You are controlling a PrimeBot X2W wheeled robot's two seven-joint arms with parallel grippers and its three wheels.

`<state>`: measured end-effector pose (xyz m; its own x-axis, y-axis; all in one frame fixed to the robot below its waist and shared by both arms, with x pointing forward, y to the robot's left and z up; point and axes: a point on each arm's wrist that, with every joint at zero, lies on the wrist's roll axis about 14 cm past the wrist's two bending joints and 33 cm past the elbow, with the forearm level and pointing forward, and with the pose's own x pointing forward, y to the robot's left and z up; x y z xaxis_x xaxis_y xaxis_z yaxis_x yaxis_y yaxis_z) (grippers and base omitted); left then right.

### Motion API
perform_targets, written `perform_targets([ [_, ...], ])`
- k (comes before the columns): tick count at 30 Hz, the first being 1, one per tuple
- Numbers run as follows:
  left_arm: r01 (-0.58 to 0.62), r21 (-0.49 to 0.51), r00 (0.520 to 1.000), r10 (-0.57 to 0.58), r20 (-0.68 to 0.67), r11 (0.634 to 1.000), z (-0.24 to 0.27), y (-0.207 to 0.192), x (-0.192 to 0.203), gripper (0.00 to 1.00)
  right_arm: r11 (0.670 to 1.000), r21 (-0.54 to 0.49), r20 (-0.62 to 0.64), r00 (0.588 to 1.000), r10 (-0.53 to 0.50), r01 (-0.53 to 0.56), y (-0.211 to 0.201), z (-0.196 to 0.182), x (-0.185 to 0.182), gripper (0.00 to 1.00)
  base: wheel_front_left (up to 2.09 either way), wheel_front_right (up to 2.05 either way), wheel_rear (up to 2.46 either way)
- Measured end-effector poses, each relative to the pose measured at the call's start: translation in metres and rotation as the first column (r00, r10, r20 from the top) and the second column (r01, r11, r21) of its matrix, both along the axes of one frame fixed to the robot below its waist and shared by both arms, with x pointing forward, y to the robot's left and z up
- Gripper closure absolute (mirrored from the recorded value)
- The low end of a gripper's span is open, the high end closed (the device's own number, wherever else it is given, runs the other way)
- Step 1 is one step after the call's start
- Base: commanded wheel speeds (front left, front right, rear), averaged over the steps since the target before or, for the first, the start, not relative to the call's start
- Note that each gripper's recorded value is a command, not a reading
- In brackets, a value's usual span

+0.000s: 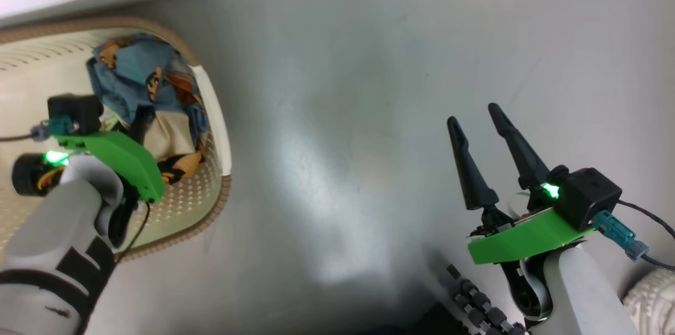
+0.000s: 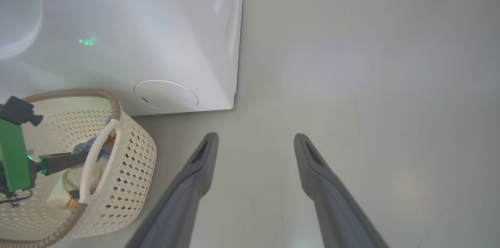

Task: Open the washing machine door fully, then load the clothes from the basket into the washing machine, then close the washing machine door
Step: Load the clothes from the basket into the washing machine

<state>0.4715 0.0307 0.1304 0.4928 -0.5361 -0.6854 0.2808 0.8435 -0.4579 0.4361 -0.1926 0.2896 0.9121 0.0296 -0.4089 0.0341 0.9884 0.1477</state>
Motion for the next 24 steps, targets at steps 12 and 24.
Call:
perform_targets([
  [12, -0.148, -0.062, 0.982, 0.154, 0.108, 0.987, 0.072, 0.027, 0.003, 1.00, 0.999, -0.033, 0.130, 0.991, 0.040, -0.036, 0.007, 0.047, 0.021, 0.00, 0.00, 0.00, 0.00],
  [24, -0.276, -0.083, 0.930, 0.288, 0.229, 0.958, 0.140, 0.061, -0.022, 1.00, 0.999, -0.032, 0.215, 0.975, 0.047, -0.041, 0.013, 0.092, 0.010, 0.00, 0.00, 0.00, 0.00],
])
